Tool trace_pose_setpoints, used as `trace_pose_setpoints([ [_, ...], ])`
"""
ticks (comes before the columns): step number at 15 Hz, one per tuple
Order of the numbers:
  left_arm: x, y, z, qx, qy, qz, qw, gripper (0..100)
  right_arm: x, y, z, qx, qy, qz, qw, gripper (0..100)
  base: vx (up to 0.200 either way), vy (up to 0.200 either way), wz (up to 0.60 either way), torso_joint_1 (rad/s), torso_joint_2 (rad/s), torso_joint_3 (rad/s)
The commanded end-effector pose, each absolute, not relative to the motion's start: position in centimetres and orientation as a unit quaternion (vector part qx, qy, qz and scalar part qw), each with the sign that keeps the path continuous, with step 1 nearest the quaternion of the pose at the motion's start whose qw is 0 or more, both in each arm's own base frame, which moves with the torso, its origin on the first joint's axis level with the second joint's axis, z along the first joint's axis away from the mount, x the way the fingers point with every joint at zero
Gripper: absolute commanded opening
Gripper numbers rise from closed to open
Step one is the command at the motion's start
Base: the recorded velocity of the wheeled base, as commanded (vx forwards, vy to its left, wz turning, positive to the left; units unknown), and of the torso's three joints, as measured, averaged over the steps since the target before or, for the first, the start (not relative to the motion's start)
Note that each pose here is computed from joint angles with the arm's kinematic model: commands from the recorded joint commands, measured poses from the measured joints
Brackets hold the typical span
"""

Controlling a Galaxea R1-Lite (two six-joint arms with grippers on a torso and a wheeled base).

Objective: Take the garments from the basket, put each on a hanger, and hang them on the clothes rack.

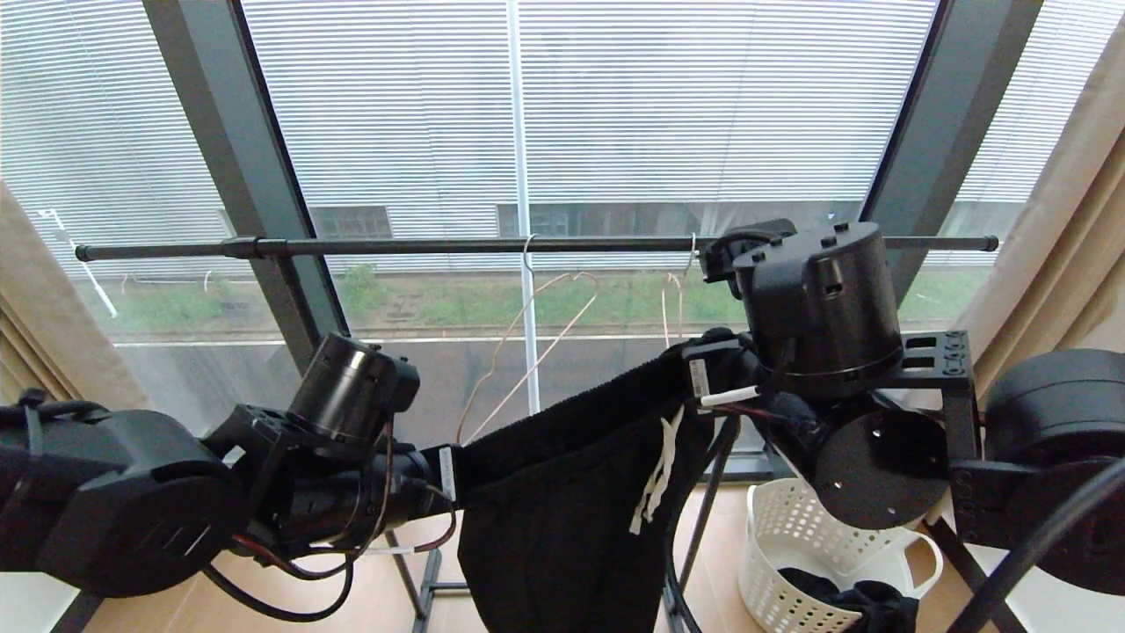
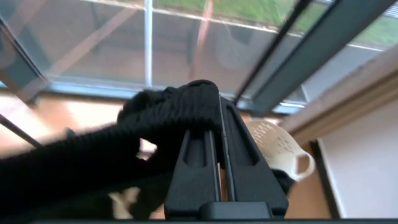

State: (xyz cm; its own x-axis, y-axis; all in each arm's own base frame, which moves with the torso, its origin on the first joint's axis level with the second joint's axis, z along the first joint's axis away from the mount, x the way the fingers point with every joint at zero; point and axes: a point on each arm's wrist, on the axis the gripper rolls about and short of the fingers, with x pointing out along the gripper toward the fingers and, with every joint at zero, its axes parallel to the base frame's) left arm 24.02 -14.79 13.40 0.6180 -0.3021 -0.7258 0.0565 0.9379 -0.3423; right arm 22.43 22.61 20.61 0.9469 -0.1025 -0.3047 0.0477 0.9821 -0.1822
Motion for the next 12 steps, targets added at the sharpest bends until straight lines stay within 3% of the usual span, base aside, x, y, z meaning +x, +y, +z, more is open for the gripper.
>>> trace_pose_setpoints([
  [1,24.6,-14.4,15.4,-0.154,0.39,-0.11,0.901,0,21.5,21.5,19.5,-0.105,0.174,-0.041,0.978,0,0.0,0.0,0.0,0.0,0.0,0.0],
  [6,26.0,-15.5,17.8,-0.14,0.347,-0.142,0.916,0,20.8,20.7,17.1,-0.142,0.205,-0.041,0.968,0,0.0,0.0,0.0,0.0,0.0,0.0],
  [7,26.0,-16.0,18.2,-0.135,0.34,-0.152,0.918,0,20.6,20.5,16.6,-0.148,0.212,-0.039,0.965,100,0.0,0.0,0.0,0.0,0.0,0.0],
  [10,26.5,-17.6,19.2,-0.135,0.325,-0.172,0.92,0,19.7,19.6,14.3,-0.18,0.252,-0.011,0.951,100,0.0,0.0,0.0,0.0,0.0,0.0],
  [12,27.0,-18.0,19.8,-0.139,0.314,-0.176,0.922,0,18.6,18.6,13.0,-0.233,0.281,0.037,0.93,100,0.0,0.0,0.0,0.0,0.0,0.0],
])
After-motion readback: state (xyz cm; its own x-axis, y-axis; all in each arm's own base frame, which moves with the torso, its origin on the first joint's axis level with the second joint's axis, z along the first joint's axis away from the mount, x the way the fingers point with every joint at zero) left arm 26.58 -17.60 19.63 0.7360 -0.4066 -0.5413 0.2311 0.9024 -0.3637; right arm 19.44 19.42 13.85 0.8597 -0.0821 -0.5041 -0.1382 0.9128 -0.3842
